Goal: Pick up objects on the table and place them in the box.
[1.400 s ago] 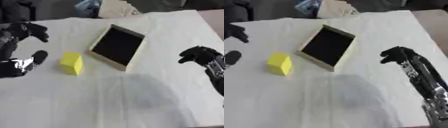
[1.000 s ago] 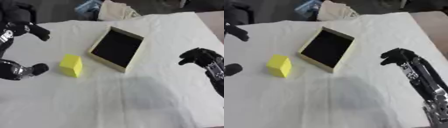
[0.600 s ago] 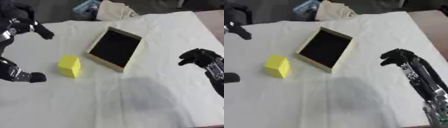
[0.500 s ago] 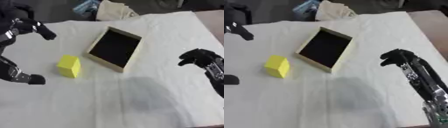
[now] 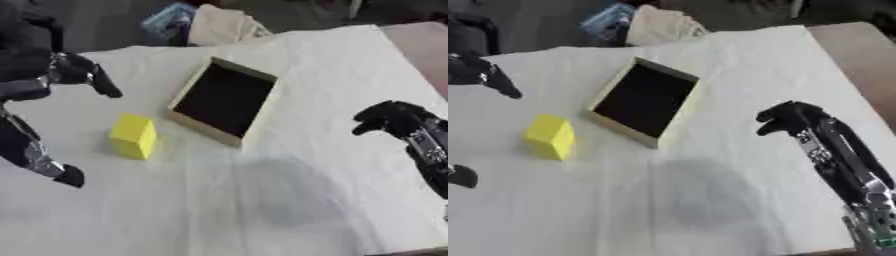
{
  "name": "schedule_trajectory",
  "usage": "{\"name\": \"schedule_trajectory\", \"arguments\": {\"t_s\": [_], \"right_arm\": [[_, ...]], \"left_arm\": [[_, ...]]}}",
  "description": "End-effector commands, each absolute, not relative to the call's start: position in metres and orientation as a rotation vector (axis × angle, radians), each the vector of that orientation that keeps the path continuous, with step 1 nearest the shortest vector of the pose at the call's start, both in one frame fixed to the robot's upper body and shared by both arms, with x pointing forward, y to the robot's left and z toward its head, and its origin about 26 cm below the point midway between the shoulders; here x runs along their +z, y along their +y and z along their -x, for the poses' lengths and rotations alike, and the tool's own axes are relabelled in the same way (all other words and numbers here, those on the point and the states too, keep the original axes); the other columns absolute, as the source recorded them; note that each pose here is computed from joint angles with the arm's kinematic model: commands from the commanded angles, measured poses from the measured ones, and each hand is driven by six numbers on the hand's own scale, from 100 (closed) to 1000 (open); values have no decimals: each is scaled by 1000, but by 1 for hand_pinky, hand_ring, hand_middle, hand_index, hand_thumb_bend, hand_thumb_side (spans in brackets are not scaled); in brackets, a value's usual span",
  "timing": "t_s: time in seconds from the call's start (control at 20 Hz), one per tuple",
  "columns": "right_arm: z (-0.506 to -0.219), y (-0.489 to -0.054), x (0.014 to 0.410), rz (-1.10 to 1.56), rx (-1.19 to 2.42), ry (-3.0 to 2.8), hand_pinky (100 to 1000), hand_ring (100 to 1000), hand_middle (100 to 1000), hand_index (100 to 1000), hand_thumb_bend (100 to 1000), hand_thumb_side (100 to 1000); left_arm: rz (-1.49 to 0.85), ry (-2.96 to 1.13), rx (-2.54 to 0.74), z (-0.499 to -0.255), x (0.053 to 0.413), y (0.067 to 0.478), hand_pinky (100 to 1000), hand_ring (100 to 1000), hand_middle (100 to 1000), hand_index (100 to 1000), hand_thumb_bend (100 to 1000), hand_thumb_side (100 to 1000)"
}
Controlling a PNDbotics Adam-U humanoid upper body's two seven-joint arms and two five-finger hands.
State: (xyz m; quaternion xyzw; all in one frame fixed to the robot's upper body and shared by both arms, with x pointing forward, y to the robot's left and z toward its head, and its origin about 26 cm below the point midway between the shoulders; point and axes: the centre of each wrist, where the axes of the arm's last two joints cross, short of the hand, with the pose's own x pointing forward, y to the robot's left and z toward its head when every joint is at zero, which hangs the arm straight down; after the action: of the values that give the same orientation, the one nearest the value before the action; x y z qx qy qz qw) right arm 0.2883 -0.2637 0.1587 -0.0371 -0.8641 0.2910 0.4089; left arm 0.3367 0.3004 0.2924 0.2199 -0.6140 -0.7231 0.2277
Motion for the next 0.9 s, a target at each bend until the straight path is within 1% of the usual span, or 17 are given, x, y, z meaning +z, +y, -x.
{"name": "schedule_trajectory", "arguments": {"t_s": [0.05, 0.6, 0.9], "right_arm": [[-286, -265, 166, 104, 764, -2193, 705, 623, 650, 728, 100, 956], [-286, -265, 166, 103, 764, -2193, 706, 623, 650, 728, 100, 956], [-286, -265, 166, 103, 764, -2193, 706, 623, 650, 728, 100, 956]], "left_arm": [[-639, -1626, -2025, -341, 297, 304, 802, 711, 686, 833, 814, 500], [-623, -1443, -2048, -361, 276, 320, 796, 706, 679, 828, 819, 491], [-626, -1433, -2052, -365, 273, 322, 796, 706, 679, 828, 819, 491]]}}
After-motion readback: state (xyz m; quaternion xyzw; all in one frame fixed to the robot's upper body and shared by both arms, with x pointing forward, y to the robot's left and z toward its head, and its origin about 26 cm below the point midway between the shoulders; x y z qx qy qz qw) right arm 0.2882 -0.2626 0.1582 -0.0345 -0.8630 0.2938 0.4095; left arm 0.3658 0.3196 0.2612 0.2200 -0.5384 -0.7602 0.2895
